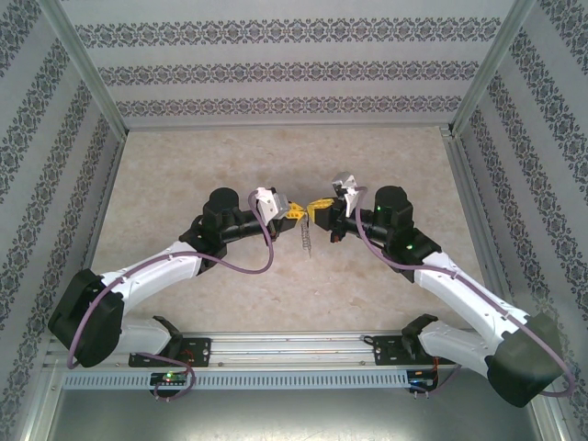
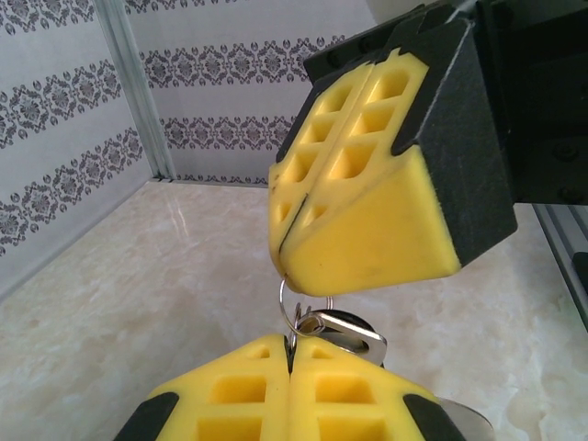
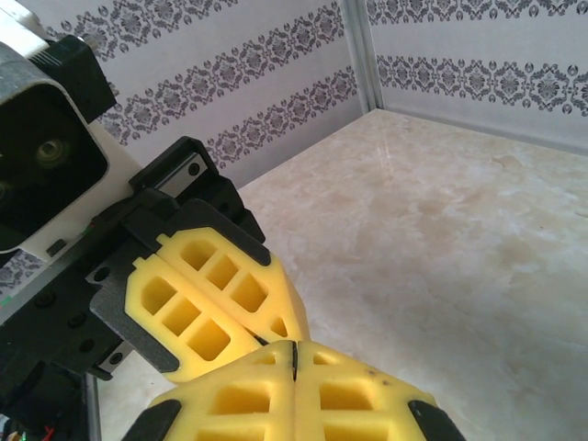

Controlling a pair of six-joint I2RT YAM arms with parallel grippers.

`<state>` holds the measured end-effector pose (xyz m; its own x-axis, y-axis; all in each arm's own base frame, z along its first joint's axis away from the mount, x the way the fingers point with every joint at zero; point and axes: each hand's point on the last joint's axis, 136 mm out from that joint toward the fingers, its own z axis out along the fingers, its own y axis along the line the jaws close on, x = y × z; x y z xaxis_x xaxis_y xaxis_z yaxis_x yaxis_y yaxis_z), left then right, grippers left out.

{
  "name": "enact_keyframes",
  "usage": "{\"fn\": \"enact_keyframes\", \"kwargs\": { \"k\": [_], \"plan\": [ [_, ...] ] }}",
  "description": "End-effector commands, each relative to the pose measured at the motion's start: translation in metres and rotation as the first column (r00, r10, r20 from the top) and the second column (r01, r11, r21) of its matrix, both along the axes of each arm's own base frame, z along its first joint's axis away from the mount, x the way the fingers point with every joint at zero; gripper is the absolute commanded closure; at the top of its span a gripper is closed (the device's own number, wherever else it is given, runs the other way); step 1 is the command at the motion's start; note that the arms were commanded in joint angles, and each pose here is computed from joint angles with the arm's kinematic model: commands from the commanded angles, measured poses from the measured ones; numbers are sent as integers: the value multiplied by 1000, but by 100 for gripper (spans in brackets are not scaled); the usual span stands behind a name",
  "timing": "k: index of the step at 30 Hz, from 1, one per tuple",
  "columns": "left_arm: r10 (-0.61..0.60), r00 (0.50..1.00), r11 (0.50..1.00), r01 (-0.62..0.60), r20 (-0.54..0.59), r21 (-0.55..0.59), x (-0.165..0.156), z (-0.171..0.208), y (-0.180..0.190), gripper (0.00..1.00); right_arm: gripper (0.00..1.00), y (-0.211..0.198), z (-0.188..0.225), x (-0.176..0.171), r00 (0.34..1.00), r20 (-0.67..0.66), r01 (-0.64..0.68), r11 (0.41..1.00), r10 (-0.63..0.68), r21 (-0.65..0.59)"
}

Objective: Put the keys on the keyring

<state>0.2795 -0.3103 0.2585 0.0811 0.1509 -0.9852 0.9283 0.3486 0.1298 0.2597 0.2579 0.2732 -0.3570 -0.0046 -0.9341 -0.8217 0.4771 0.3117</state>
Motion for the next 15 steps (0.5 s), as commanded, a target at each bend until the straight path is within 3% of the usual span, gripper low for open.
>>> {"fn": "enact_keyframes", "kwargs": {
  "k": [1,15],
  "plan": [
    [-28,997,999,31,76,-35,-7,28,-5,100,100,-3,-1,7,1000,20,24,1000,-24,-16],
    [-6,996,998,11,93,-57,-5,34,-4,100,100,-18,-14,13,998,-14,60,998,-61,-12]
  ]
}}
